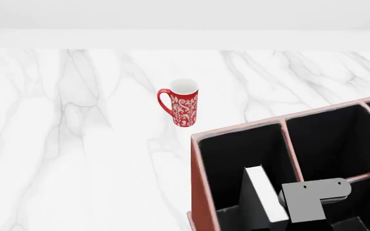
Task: Pick up the book and place it in the left compartment of the caddy.
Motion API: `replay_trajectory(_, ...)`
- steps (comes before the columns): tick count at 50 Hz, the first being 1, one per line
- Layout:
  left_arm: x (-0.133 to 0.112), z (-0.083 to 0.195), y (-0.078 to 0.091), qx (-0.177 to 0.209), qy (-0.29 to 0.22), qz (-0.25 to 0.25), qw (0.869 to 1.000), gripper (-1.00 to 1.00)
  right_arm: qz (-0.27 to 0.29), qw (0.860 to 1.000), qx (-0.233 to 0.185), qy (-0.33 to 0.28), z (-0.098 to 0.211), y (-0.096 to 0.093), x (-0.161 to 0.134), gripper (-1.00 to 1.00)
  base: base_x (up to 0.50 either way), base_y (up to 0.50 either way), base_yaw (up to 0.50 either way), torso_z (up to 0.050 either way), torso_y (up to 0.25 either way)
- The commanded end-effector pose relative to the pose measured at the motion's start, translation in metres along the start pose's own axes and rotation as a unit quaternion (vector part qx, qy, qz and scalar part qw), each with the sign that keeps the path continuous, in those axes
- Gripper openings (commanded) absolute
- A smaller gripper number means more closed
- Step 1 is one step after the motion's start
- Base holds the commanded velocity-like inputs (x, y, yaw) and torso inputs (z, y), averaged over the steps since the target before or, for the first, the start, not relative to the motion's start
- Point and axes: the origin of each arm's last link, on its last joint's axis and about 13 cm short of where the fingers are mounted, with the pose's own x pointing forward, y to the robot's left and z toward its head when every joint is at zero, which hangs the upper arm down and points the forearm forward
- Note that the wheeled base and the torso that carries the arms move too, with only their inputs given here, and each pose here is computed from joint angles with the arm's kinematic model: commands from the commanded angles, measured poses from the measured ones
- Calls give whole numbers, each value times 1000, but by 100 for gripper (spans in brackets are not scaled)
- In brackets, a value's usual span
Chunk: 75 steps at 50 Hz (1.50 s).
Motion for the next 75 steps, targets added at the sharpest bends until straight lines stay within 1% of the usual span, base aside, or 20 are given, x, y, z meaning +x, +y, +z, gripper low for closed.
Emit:
replay_trajectory(1, 0, 0, 0, 0, 0, 0, 1000, 100, -6, 1000, -11, -16, 5, -3, 2, -100, 0, 0, 0, 0, 0)
replay_trajectory(29, 0, 0, 0, -1, 0, 1, 1000, 100, 0, 1000, -14, -14, 3, -1, 5, -100, 1, 0, 2, 0, 0)
replay_trajectory(30, 0, 1, 1, -1, -1, 1, 1000, 100, -5, 1000, -14, -17, 4, -1, 5, 100, 0, 0, 4, 0, 0)
replay_trajectory(47, 0, 1, 1, -1, -1, 2, 1000, 100, -6, 1000, -16, -23, 5, -1, 4, 100, 0, 0, 0, 0, 0)
replay_trajectory(58, 0, 1, 1, -2, -2, 2, 1000, 100, -1, 998, -20, -51, 15, 3, -13, 100, 0, 0, 0, 0, 0)
replay_trajectory(75, -1, 1, 1, -2, -2, 1, 1000, 100, 1, 996, -16, -93, 29, 6, -36, 100, 0, 0, 0, 0, 0)
